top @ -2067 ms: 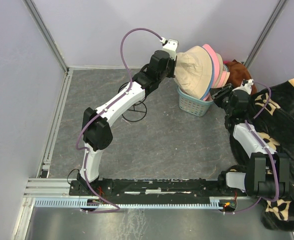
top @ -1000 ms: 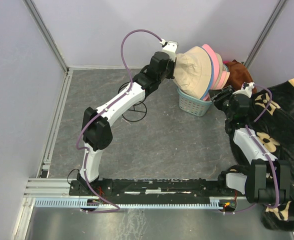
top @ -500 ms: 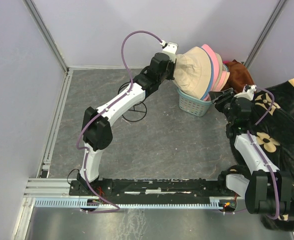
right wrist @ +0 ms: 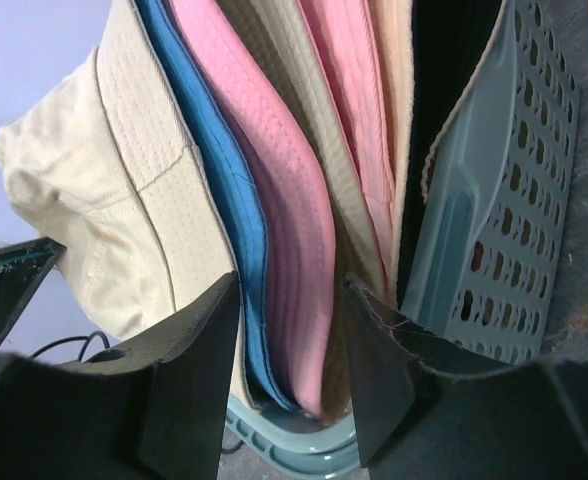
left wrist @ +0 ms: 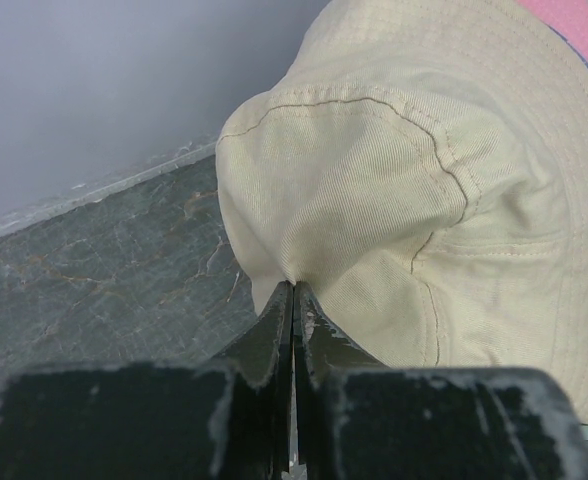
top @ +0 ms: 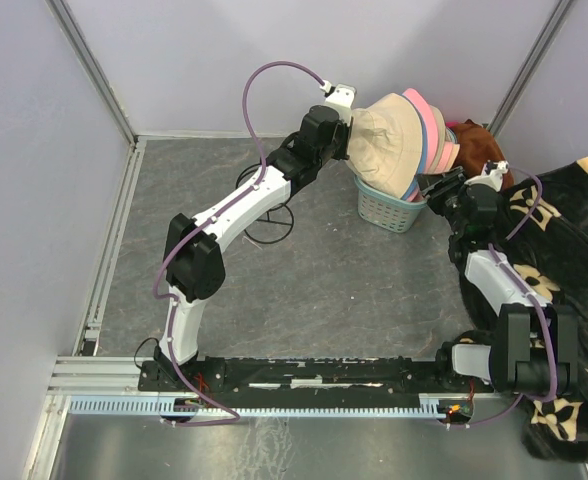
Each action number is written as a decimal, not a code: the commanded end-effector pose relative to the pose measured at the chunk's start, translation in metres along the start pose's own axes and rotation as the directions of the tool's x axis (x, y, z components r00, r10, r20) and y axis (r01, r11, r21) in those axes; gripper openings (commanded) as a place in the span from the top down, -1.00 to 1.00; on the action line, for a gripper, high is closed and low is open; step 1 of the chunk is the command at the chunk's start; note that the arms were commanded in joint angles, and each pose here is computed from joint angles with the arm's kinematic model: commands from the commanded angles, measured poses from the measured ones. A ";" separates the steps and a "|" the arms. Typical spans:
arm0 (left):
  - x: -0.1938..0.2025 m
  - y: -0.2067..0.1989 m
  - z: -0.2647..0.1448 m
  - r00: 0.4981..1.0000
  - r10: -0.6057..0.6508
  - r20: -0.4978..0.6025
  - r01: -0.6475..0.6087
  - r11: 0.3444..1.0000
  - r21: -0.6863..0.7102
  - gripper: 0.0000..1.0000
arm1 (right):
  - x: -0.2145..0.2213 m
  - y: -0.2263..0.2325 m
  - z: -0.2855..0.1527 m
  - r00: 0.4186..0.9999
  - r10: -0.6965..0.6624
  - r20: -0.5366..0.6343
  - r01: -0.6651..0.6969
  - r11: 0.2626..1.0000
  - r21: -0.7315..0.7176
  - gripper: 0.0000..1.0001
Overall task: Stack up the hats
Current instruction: Pick up the hat from the bin, then place the hat on the hat stand.
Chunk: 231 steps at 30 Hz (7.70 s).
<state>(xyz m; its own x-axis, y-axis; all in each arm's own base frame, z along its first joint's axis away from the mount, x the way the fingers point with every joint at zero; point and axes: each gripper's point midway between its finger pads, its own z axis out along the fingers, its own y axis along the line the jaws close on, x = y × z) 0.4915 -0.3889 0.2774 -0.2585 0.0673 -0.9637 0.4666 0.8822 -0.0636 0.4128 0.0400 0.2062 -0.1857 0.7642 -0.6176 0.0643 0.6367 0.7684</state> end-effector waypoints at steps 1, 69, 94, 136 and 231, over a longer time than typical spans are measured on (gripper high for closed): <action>-0.036 0.000 -0.015 0.996 -0.012 0.087 0.011 1.000 0.012 0.95 | -0.007 0.011 0.009 1.000 0.008 0.009 -0.008 0.999 -0.036 -0.06; -0.126 -0.027 -0.068 0.970 -0.106 0.220 0.072 0.985 0.157 0.95 | 0.003 -0.005 0.012 0.998 0.052 -0.044 -0.051 0.998 0.023 0.98; -0.178 -0.031 -0.103 0.938 -0.131 0.321 0.072 0.979 0.189 0.95 | 0.007 -0.013 0.017 0.997 0.054 -0.063 -0.050 0.997 0.056 0.98; -0.206 0.047 -0.224 0.935 0.010 0.355 0.032 0.993 -0.113 0.95 | 0.004 0.001 0.009 0.996 0.064 -0.069 -0.063 0.998 0.016 0.98; -0.030 0.113 -0.134 0.991 -0.126 -0.037 0.122 0.988 -0.092 -0.23 | -0.020 0.021 -0.028 0.998 -0.060 -0.014 0.060 0.998 0.015 0.03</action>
<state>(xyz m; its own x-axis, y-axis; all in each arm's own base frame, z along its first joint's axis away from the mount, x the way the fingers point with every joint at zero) 0.4288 -0.2163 0.3244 -0.3658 -0.0339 -0.9301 0.3047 0.9399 -0.1541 0.3901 0.0415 0.2092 -0.2660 0.7430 -0.6142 0.1081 0.6561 0.7469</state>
